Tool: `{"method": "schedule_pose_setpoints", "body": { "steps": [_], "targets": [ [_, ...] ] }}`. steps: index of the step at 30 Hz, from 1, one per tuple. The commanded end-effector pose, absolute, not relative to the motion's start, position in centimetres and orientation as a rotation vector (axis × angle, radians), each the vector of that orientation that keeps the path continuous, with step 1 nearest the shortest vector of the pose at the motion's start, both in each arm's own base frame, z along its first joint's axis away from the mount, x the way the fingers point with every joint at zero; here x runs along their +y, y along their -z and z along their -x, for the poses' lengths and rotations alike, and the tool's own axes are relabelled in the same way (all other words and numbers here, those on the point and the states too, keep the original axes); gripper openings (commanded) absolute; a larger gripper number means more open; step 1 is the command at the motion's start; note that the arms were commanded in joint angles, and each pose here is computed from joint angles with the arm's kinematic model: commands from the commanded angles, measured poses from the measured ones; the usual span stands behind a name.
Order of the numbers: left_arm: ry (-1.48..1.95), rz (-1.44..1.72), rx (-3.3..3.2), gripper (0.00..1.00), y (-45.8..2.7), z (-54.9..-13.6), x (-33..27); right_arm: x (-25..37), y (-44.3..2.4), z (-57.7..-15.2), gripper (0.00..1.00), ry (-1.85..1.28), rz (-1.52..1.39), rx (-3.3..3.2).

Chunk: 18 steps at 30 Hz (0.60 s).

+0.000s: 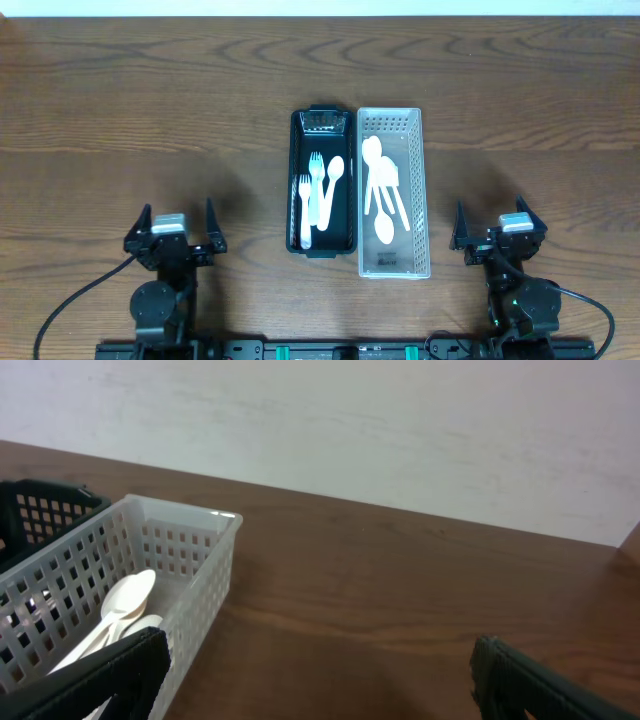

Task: Pack container

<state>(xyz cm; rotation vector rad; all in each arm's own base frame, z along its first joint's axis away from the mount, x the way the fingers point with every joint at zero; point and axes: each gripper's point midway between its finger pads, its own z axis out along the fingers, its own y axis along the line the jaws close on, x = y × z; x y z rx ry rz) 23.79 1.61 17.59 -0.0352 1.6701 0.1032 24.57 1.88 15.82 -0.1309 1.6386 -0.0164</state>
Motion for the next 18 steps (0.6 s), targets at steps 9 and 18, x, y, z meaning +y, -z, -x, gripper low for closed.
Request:
{"method": "schedule_pose_setpoints", "body": {
  "steps": [9, 18],
  "targets": [
    [-0.088, 0.007, 1.725, 0.98, -13.7, -24.3, 1.2, 1.8, -15.7, -24.6, 0.99, 0.028, 0.14, 1.637],
    [-0.088, 0.007, 1.728, 0.98, -13.7, -24.4, 1.2, 1.8, -15.7, -24.6, 0.99, 0.028, 0.14, 1.637]
  ]
}}
